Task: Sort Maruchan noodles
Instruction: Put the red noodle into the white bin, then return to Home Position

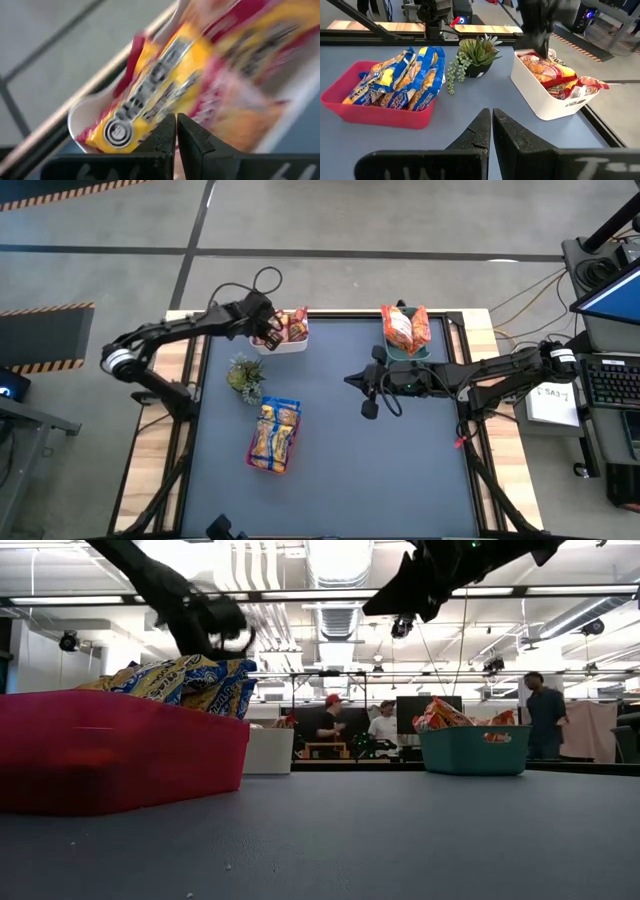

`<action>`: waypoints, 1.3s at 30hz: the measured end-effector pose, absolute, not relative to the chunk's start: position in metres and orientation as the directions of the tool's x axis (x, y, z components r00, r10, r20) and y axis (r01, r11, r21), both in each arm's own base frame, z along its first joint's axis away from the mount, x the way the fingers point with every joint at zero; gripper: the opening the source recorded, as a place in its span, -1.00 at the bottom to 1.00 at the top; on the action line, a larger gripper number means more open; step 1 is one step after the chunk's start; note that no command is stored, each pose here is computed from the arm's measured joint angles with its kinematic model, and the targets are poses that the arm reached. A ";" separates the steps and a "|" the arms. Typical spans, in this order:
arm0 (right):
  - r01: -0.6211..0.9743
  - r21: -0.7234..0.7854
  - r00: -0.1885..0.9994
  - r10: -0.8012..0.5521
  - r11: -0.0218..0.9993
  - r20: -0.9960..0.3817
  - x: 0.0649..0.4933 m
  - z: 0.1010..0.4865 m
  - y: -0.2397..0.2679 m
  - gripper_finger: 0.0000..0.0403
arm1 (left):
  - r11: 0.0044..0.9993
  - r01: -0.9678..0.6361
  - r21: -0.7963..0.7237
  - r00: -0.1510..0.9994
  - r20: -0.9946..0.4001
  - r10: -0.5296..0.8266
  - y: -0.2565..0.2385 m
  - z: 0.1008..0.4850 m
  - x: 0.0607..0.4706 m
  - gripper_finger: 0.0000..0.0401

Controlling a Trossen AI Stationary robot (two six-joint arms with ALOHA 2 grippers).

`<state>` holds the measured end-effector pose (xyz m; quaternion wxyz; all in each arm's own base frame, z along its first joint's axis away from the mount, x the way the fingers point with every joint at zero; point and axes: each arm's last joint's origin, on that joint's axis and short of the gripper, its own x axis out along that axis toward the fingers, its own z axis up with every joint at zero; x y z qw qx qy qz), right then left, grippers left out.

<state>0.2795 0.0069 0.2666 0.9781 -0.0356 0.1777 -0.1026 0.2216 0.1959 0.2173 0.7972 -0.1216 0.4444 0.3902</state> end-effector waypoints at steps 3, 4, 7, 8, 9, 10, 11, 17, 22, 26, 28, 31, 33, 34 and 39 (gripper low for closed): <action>0.181 -0.123 0.914 -0.213 0.976 -0.346 0.278 0.264 0.007 -0.96 | 0.691 -0.710 0.140 0.383 -0.745 0.545 0.179 0.243 0.222 -1.00; 0.180 -0.126 0.912 -0.213 0.976 -0.350 0.276 0.263 0.007 -0.96 | 0.701 -0.700 0.136 0.412 -0.725 0.552 0.171 0.251 0.221 -1.00; 0.179 -0.128 0.911 -0.213 0.976 -0.354 0.269 0.259 0.006 -0.96 | 0.744 -0.657 0.121 0.508 -0.658 0.556 0.144 0.274 0.217 -1.00; 0.178 -0.130 0.910 -0.214 0.975 -0.356 0.266 0.257 0.006 -0.96 | 0.763 -0.636 0.113 0.549 -0.629 0.550 0.134 0.281 0.216 -1.00; 0.178 -0.130 0.912 -0.213 0.975 -0.352 0.264 0.256 0.006 -0.96 | 0.785 -0.611 0.104 0.587 -0.606 0.537 0.123 0.285 0.214 -1.00; 0.179 -0.129 0.913 -0.213 0.975 -0.347 0.261 0.255 0.006 -0.96 | 0.814 -0.573 0.093 0.627 -0.591 0.509 0.111 0.287 0.212 -1.00; 0.179 -0.128 0.913 -0.213 0.975 -0.347 0.257 0.253 0.006 -0.96 | 0.845 -0.529 0.079 0.665 -0.580 0.471 0.099 0.286 0.210 -1.00; 0.163 -0.143 0.920 -0.203 0.976 -0.335 0.234 0.236 0.005 -0.96 | 0.983 -0.182 0.032 0.889 -0.422 0.178 0.028 0.273 0.199 -1.00; 0.134 -0.137 0.943 -0.169 0.981 -0.288 0.212 0.227 0.005 -0.96 | 0.982 0.053 0.184 0.968 -0.250 -0.005 -0.010 0.249 0.180 -1.00; 0.122 -0.121 0.959 -0.148 0.985 -0.241 0.192 0.226 0.004 -0.96 | 0.980 0.029 0.196 0.984 -0.180 0.007 -0.007 0.236 0.160 -1.00; 0.125 -0.118 0.966 -0.148 0.985 -0.213 0.182 0.225 0.004 -0.96 | 0.983 -0.010 0.184 0.990 -0.134 0.035 -0.002 0.232 0.150 -1.00; 0.129 -0.122 0.977 -0.148 0.984 -0.156 0.167 0.221 0.003 -0.96 | 0.984 -0.064 0.165 0.993 -0.084 0.079 0.005 0.226 0.137 -1.00; 0.134 -0.123 0.982 -0.148 0.983 -0.114 0.158 0.218 0.002 -0.96 | 0.985 -0.082 0.149 0.994 -0.058 0.091 0.009 0.222 0.130 -1.00; 0.138 -0.123 0.984 -0.150 0.983 -0.097 0.153 0.216 0.002 -0.96 | 0.986 -0.085 0.142 0.995 -0.045 0.092 0.010 0.220 0.127 -1.00; 0.171 -0.114 0.985 -0.172 0.979 -0.003 0.131 0.212 -0.002 -0.96 | 0.984 -0.123 0.130 0.992 0.023 0.121 0.016 0.215 0.114 -1.00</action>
